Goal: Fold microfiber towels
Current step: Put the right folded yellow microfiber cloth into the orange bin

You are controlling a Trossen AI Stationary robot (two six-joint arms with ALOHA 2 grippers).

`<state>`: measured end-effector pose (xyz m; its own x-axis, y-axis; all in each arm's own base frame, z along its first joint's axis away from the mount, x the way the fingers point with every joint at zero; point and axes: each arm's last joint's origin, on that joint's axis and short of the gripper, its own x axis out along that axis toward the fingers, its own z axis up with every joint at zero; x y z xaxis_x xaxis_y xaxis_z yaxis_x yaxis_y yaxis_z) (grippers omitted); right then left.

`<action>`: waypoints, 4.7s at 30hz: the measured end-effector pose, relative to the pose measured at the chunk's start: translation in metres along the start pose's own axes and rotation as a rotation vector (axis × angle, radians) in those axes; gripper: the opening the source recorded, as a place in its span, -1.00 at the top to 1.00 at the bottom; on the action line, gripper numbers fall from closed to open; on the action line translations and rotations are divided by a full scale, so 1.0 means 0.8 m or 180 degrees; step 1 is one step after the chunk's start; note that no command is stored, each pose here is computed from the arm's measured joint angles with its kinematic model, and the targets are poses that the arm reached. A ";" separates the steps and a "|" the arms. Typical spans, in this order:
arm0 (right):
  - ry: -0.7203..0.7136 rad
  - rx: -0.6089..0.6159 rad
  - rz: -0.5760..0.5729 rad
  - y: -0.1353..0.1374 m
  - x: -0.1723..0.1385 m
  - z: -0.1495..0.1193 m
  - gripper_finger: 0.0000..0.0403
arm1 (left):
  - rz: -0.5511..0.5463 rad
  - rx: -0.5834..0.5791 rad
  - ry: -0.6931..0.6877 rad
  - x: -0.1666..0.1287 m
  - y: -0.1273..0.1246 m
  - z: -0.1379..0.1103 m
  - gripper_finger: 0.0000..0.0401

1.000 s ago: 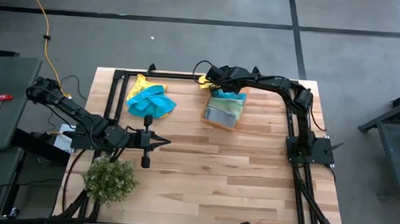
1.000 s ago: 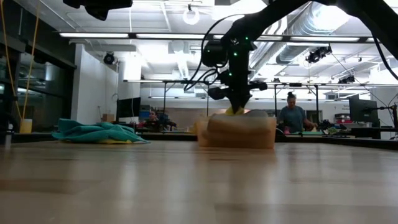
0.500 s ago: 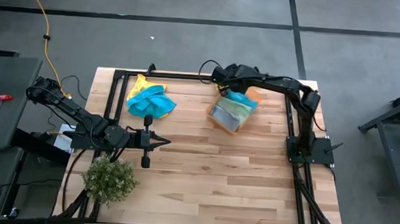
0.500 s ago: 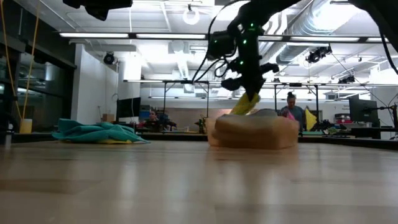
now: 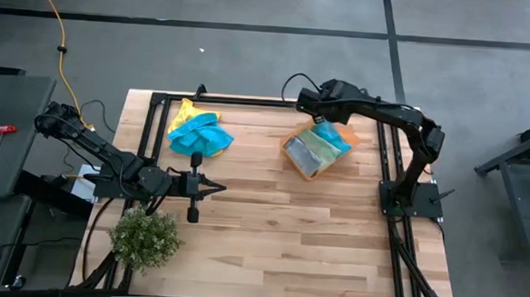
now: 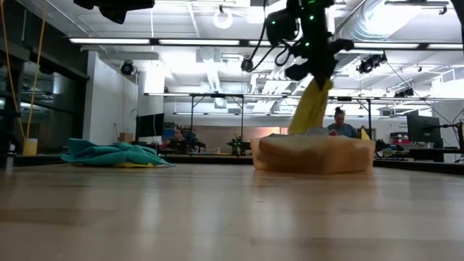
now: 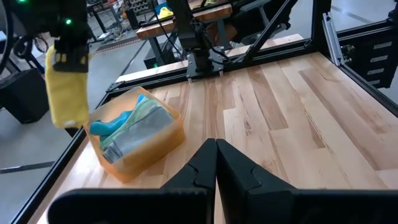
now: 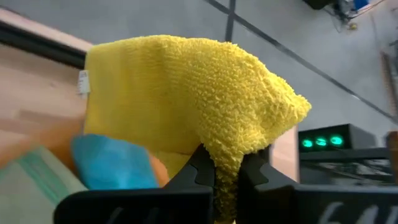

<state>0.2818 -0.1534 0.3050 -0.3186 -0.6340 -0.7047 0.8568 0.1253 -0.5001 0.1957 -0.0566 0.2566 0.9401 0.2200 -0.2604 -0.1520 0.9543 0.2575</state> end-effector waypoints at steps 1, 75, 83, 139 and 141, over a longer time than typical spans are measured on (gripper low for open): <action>0.0028 -0.0059 -0.0039 -0.003 -0.002 -0.003 1.00 | -0.0001 0.0000 0.0000 0.000 0.000 0.000 1.00; -0.0384 0.0943 0.1189 -0.094 -0.075 -0.076 0.99 | -0.0029 0.0065 0.0168 -0.001 -0.001 -0.007 1.00; -0.0579 0.1370 0.1873 -0.112 -0.009 -0.122 1.00 | 0.0032 -0.0047 0.0185 0.001 0.001 -0.008 1.00; -0.1205 0.1331 0.2766 -0.107 0.019 -0.183 0.95 | -0.0373 -0.0972 0.1201 0.330 0.066 -0.063 1.00; -0.1240 0.1268 0.2753 -0.104 0.019 -0.181 0.95 | -0.0205 -0.0834 0.1267 0.328 0.063 -0.062 1.00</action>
<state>0.1467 -0.0629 0.2626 0.5642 -0.6595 -0.4968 0.8255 0.4394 0.3542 0.4191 0.0593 0.1550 0.7681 0.1705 -0.6173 -0.2172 0.9761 -0.0007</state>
